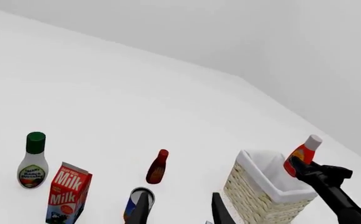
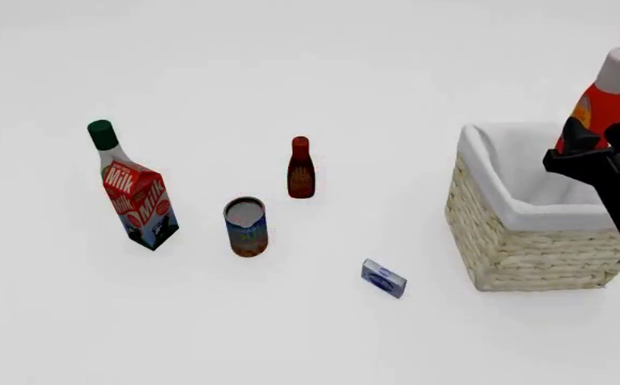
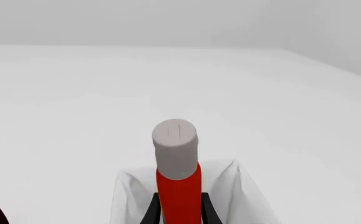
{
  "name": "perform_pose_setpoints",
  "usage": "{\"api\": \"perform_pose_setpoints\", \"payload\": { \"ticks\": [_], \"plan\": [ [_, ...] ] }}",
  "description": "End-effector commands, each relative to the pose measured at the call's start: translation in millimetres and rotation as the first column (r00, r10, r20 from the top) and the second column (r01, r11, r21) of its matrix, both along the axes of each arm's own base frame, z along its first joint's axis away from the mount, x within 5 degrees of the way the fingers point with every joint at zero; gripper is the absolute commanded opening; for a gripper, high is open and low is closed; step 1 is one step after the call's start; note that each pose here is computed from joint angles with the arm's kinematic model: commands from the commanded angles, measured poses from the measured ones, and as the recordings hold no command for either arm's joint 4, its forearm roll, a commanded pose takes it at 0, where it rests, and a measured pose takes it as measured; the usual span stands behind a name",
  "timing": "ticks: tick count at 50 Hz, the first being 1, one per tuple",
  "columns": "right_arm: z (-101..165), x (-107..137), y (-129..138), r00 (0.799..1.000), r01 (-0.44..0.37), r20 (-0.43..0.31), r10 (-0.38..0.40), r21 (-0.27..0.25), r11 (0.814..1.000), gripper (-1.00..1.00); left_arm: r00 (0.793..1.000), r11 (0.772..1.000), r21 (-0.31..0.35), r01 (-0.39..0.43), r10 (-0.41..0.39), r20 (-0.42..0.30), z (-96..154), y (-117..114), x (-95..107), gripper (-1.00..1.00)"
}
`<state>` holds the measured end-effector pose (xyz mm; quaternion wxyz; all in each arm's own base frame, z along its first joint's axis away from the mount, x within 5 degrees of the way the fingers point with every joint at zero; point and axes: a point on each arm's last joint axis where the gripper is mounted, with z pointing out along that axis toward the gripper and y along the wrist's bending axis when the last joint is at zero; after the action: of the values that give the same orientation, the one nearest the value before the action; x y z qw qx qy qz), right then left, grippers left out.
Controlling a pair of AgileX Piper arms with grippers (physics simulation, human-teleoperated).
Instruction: Pick the ketchup and place it in the basket.
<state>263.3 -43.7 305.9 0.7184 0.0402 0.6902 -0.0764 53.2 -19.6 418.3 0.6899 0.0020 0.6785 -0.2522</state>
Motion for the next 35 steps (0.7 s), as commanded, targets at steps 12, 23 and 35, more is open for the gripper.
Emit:
{"api": "perform_pose_setpoints", "payload": {
  "ticks": [12,23,35],
  "plan": [
    [-13,23,-13,0.999,0.033,-0.036,-0.032,0.011,0.999,-1.0,1.0,1.0,-0.002,0.0,0.0,-0.007,-4,-2,4,1.0],
    [-20,36,-19,0.997,0.042,-0.063,-0.041,0.014,0.999,-1.0,1.0,1.0,-0.003,-0.004,0.004,-0.007,-5,-2,5,1.0],
    [-33,44,-26,0.994,0.06,-0.095,-0.058,0.018,0.998,-1.0,1.0,1.0,-0.005,-0.001,0.001,-0.001,-2,-2,5,1.0]
  ]
}}
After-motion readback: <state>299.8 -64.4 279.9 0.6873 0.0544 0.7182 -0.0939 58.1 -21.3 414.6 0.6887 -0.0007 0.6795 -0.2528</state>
